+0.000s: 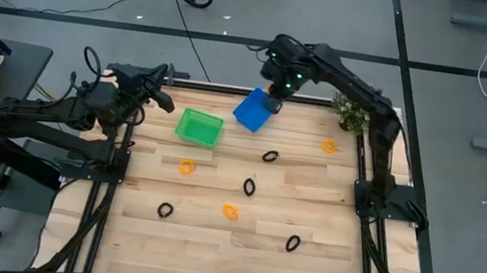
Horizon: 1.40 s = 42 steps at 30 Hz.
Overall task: Sort spring keychains into baskets
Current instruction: Put the yellow spring keychain into the blue basket
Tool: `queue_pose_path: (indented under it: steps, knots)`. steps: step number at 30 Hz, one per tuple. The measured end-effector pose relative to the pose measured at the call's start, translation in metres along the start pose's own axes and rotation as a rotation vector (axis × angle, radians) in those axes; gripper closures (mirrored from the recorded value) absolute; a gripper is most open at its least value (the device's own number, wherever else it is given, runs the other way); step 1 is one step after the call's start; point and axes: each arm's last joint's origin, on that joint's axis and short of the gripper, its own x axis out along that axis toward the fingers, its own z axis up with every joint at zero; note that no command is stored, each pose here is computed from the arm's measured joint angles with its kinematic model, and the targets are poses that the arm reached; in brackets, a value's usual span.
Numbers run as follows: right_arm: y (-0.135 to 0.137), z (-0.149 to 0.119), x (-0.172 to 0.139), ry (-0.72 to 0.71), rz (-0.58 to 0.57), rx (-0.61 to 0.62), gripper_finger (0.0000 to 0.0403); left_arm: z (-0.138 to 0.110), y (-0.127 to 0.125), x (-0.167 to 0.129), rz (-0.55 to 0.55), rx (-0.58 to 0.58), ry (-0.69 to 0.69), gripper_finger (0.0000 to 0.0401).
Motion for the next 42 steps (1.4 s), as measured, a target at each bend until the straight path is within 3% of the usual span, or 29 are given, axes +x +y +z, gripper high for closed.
queue_pose_path:
  steps: [10,23,29,34,42]
  knots:
    - [-0.007,0.016,0.048,0.019,0.01,0.054,0.0403,0.0,0.0,0.0,0.0,0.002,0.001,0.0396]
    - [-0.02,0.017,0.138,0.178,0.019,0.083,0.0403,-0.001,0.0,0.0,0.0,0.008,0.004,0.0396]
    - [-0.023,0.017,0.158,0.189,-0.019,0.081,0.0403,-0.002,0.0,0.0,0.0,0.02,0.011,0.0396]
    - [-0.025,0.023,0.166,0.106,-0.027,0.103,0.0403,-0.003,0.0,0.0,0.0,0.029,0.016,0.0396]
    - [-0.03,-0.001,0.195,0.22,-0.023,0.12,0.0403,-0.004,0.0,0.0,0.0,0.041,0.022,0.0396]
